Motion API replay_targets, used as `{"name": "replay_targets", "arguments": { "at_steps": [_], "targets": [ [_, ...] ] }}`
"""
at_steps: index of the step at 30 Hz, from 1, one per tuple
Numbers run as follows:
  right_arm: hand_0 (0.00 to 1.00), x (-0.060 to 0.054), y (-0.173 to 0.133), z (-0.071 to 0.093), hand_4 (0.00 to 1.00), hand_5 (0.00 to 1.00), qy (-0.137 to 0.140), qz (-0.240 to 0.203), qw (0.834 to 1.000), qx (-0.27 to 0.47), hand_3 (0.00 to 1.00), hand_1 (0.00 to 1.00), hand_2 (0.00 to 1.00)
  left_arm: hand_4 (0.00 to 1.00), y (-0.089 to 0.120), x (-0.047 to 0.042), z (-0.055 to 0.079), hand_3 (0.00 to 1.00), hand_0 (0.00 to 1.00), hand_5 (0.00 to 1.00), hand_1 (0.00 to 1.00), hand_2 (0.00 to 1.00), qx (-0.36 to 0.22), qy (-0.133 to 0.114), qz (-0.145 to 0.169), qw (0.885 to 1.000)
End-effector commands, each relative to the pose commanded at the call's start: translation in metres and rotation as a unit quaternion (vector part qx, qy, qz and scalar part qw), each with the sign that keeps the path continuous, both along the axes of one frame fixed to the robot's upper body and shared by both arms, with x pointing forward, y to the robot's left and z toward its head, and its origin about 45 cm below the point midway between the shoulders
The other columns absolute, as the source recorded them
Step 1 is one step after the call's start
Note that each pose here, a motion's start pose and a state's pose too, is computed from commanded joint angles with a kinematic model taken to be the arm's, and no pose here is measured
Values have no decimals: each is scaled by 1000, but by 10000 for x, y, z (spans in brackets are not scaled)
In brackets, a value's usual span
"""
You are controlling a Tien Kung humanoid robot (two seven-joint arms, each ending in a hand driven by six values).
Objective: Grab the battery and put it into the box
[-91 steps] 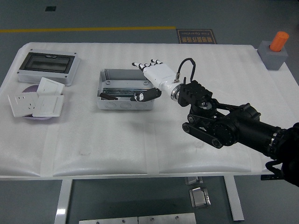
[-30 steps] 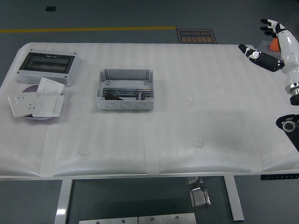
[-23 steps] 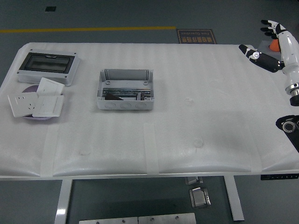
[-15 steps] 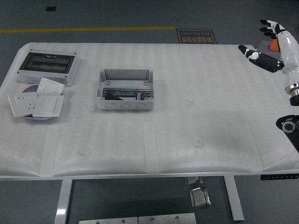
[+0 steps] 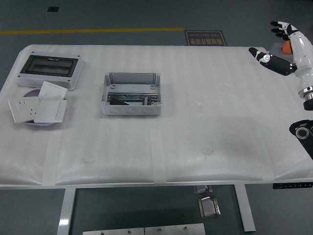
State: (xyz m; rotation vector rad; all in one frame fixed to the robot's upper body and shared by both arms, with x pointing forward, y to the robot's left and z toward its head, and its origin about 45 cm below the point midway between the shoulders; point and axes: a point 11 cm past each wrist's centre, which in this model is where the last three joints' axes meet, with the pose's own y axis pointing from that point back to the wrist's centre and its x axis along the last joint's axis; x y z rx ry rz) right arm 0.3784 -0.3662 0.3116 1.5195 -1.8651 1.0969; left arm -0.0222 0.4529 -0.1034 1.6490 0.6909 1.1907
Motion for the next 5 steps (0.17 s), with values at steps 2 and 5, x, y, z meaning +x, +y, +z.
{"name": "replay_targets", "arguments": {
  "at_steps": [2,5],
  "targets": [
    [768,1,4,-2,945,498,0,1,1000,-1,838,749,766,559,5,6,2,614,594,413,618,530,0,0,-1,1000],
    [768,3,7,-13,945,498,2,1,1000,-1,838,749,766,559,23,14,10,614,594,413,618,530,2,0,-2,1000]
  ]
}}
